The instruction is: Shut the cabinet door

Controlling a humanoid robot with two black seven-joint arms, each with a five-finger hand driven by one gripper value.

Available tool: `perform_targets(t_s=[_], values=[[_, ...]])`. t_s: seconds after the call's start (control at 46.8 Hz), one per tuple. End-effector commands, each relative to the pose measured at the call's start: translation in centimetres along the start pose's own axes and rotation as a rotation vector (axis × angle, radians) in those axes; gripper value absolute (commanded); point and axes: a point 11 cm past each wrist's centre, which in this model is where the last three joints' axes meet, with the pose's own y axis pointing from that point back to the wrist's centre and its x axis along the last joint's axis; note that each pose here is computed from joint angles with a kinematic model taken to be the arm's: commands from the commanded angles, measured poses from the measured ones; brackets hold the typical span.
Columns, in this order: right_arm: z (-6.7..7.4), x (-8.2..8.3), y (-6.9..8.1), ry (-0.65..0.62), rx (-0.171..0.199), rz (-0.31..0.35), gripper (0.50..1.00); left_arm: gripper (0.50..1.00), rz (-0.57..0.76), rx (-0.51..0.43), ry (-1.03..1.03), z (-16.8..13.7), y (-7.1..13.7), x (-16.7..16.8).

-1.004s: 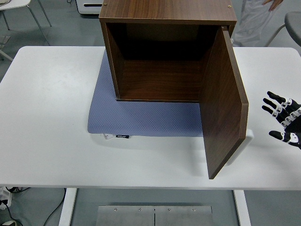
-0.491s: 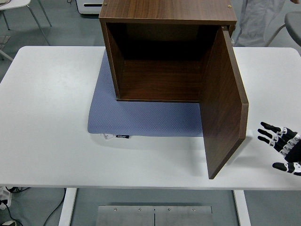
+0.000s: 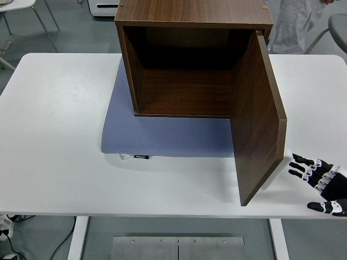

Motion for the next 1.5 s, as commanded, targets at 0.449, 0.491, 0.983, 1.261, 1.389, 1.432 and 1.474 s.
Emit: perform_targets(t_s=[0.449, 0.491, 0.983, 1.261, 1.389, 1.432, 1.474], values=[[-0.8, -2.1, -3.0, 0.023, 0.072, -0.088, 1.000, 1.000, 0.000, 0.000, -0.001, 0.0, 0.0, 0.0], [-0.9, -2.2, -3.2, 0.024, 0.078, -0.092, 1.000, 1.000, 0.000, 0.000, -0.001, 0.0, 0.0, 0.0], [-1.5, -3.8, -6.9, 0.046, 0.126, -0.194, 1.000, 1.000, 0.000, 0.000, 0.000, 0.0, 0.0, 0.0], [-1.8, -4.9, -8.7, 0.045, 0.159, -0.244, 1.000, 1.000, 0.000, 0.000, -0.001, 0.0, 0.0, 0.0], [-2.2, -5.4, -9.7, 0.051, 0.170, -0.274, 1.000, 1.000, 0.000, 0.000, 0.000, 0.0, 0.0, 0.0], [-2.4, -5.6, -10.1, 0.052, 0.177, -0.283, 1.000, 1.000, 0.001, 0.000, 0.000, 0.0, 0.0, 0.0], [-2.5, -5.8, -10.4, 0.051, 0.185, -0.291, 1.000, 1.000, 0.000, 0.000, 0.000, 0.0, 0.0, 0.0]])
